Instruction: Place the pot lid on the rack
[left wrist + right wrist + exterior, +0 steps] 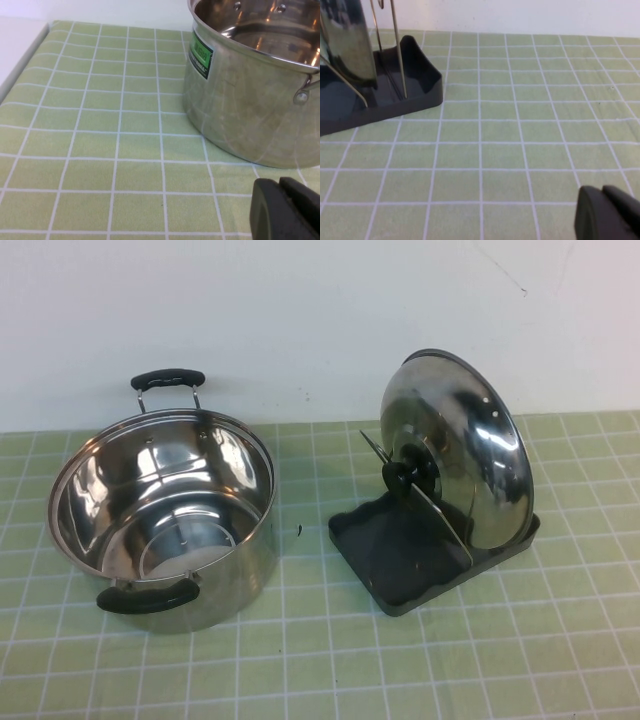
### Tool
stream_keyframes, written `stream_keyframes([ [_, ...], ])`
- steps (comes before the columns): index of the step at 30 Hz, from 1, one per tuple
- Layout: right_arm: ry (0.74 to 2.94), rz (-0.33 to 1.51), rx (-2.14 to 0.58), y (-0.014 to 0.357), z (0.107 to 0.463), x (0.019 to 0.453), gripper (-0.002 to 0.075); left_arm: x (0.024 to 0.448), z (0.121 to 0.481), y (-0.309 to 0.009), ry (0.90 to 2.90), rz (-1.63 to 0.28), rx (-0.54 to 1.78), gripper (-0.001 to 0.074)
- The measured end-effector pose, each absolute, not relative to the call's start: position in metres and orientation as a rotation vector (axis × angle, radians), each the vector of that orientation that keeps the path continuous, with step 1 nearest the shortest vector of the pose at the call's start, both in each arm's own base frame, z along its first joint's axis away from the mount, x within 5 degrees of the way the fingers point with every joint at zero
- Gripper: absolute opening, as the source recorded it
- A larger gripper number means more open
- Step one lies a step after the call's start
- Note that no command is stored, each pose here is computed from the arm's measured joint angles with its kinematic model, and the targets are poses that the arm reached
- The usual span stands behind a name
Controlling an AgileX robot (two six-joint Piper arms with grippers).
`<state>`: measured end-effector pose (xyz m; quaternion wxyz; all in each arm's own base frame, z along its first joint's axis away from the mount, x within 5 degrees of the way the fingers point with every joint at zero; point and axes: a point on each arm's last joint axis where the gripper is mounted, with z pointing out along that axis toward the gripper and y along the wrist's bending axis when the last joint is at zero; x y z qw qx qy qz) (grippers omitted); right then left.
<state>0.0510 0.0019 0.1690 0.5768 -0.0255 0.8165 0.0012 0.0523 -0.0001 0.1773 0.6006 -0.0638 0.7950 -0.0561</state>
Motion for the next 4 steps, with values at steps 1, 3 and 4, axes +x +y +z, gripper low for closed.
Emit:
stream_keyframes([
  [1,1.911,0.003,-0.06,0.0019,0.169,0.051,0.0,0.0523,0.1773,-0.0001,1.843,-0.13,-0.148,-0.0002],
  [3,1.911,0.003,-0.06,0.0019,0.169,0.051,0.0,0.0523,0.1773,-0.0001,1.843,-0.13,-0.148,-0.0002],
  [4,1.911,0.003,-0.06,0.0019,0.169,0.051,0.0,0.0523,0.1773,-0.0001,1.843,-0.13,-0.148,-0.0002],
])
